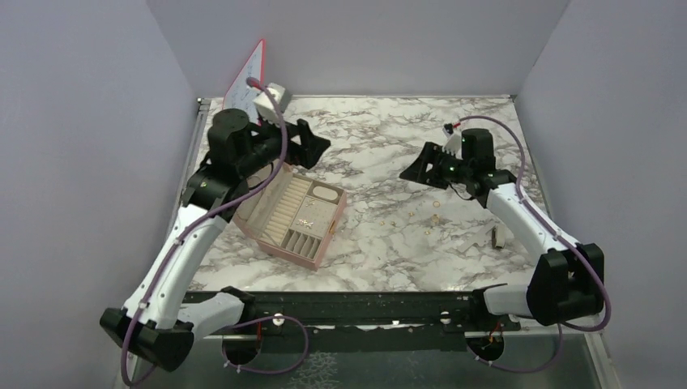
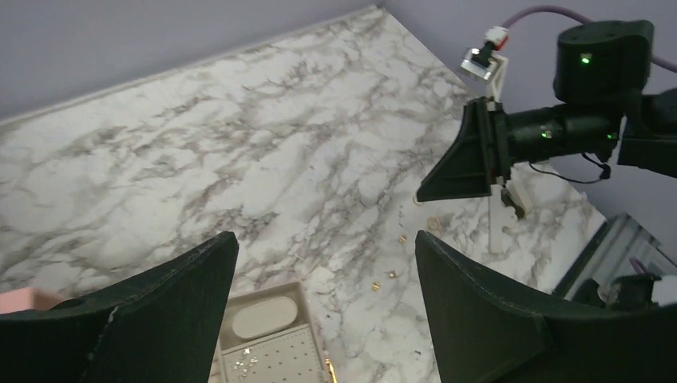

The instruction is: Organize the mixed jewelry

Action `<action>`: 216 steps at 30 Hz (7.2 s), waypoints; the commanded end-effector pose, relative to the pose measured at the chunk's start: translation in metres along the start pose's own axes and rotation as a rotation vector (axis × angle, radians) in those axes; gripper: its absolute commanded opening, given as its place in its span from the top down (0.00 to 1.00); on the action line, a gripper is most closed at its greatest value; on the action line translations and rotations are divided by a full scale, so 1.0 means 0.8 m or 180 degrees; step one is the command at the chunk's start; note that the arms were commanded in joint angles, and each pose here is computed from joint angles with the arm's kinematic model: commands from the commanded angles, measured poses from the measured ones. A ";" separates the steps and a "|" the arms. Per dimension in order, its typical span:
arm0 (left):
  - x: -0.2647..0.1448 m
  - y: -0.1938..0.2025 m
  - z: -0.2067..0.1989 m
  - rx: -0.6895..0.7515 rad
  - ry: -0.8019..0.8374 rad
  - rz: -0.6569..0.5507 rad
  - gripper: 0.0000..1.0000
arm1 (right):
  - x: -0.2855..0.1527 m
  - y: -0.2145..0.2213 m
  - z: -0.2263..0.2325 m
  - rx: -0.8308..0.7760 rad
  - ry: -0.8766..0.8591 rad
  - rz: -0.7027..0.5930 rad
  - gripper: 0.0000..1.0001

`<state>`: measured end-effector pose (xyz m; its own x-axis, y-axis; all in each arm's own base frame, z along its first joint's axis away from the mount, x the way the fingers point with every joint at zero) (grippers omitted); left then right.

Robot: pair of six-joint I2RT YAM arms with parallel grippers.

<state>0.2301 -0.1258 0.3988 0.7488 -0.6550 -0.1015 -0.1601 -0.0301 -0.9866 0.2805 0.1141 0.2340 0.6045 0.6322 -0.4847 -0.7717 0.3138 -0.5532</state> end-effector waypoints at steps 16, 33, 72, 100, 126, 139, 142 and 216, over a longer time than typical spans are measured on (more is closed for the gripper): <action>0.210 0.233 -0.130 -0.0596 0.0306 0.1687 0.61 | 0.022 0.123 -0.093 0.1447 0.1054 0.0278 0.52; 0.241 0.344 -0.145 -0.0548 0.0158 0.2475 0.71 | 0.021 0.142 -0.104 0.1567 0.1199 0.0373 0.54; 0.241 0.359 -0.146 -0.0314 -0.0060 0.2675 1.00 | 0.021 0.140 -0.105 0.1537 0.1233 0.0362 0.55; 0.227 0.337 -0.146 -0.0417 -0.0296 0.2753 0.72 | 0.025 0.141 -0.106 0.1545 0.1199 0.0408 0.55; 0.219 0.352 -0.146 -0.0478 -0.0251 0.2902 0.84 | 0.026 0.144 -0.109 0.1562 0.1221 0.0438 0.55; 0.216 0.359 -0.145 -0.0447 -0.0270 0.3000 0.82 | 0.027 0.145 -0.109 0.1569 0.1224 0.0449 0.55; 0.217 0.359 -0.145 -0.0442 -0.0261 0.2997 0.84 | 0.027 0.145 -0.110 0.1575 0.1231 0.0453 0.55; 0.154 0.171 -0.122 0.1766 0.0911 -0.0753 1.00 | -0.018 0.019 0.061 0.2557 -0.1259 0.0602 0.38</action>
<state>0.2463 -0.2845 0.2421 0.5789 -0.8153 -0.0124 0.2982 0.2258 -0.9274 0.2436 0.1423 0.2559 0.4595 0.8620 -0.2140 -0.8285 0.5028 0.2463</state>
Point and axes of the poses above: each gripper's point midway between its finger pads, its own x axis out along the fingers, its own z axis along the line the jaws close on, y = z × x, the point moved 9 cm from there along -x, back along the fingers, and after that the axes turned 5 degrees about x, right-handed, at the moved point
